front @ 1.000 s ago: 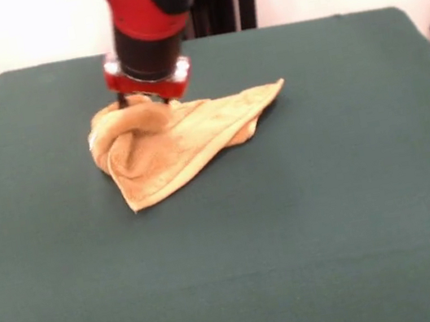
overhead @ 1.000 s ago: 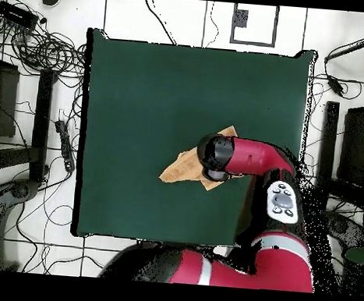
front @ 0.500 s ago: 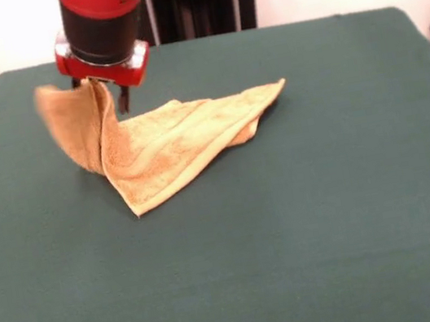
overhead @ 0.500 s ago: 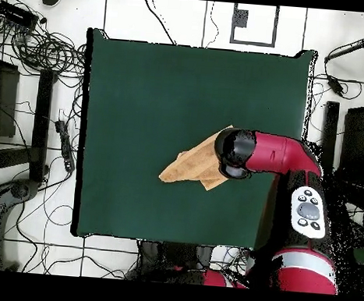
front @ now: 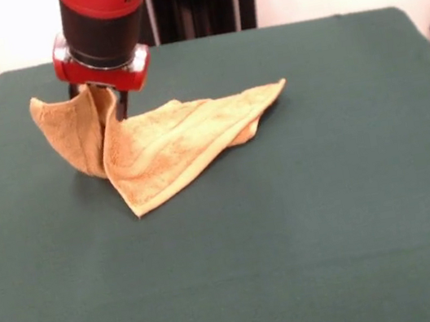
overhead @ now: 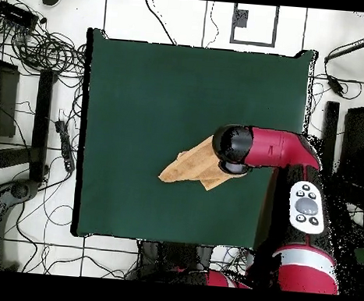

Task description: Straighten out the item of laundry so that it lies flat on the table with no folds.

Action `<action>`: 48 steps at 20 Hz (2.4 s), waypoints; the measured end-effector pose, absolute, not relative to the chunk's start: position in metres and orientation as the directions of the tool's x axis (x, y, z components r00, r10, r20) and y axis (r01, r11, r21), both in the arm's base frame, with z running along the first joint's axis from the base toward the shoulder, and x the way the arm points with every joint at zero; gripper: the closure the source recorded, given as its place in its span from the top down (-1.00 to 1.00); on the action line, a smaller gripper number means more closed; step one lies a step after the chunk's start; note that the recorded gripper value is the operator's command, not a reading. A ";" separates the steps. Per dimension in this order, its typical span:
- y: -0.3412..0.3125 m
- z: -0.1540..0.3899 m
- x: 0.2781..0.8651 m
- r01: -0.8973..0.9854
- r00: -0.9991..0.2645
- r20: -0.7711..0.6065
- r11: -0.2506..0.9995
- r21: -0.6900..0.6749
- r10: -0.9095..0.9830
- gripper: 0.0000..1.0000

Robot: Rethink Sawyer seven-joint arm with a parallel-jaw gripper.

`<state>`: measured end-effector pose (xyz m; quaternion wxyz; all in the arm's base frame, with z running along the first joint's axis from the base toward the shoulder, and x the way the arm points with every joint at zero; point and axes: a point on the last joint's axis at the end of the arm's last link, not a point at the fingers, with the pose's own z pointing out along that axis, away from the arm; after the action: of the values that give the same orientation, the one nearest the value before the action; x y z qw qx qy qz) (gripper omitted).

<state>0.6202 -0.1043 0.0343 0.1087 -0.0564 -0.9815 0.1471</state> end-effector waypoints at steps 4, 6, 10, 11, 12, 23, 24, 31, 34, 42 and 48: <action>-0.114 0.024 0.623 0.030 -0.975 0.196 0.941 -0.336 0.101 1.00; -0.128 0.013 0.626 -0.004 -0.980 0.185 0.931 -0.365 0.068 1.00; -0.143 -0.002 0.638 -0.022 -0.986 0.160 0.926 -0.378 0.042 1.00; -0.146 -0.007 0.642 -0.026 -0.987 0.155 0.926 -0.376 0.035 1.00; -0.149 -0.011 0.646 -0.030 -0.988 0.151 0.927 -0.374 0.028 1.00; -0.157 -0.045 0.695 -0.137 -0.983 0.157 0.944 -0.301 -0.092 1.00; -0.156 -0.045 0.700 -0.155 -0.980 0.164 0.943 -0.293 -0.110 1.00; -0.147 -0.048 0.728 -0.330 -0.932 0.231 0.915 -0.231 -0.278 1.00; -0.142 -0.049 0.739 -0.383 -0.913 0.235 0.900 -0.210 -0.334 1.00; -0.138 -0.046 0.750 -0.403 -0.895 0.285 0.897 -0.184 -0.343 1.00; -0.131 -0.015 0.758 -0.375 -0.910 0.250 0.914 -0.157 -0.331 1.00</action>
<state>0.7584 -0.1306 -0.0151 0.1095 0.1815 -0.9720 0.1013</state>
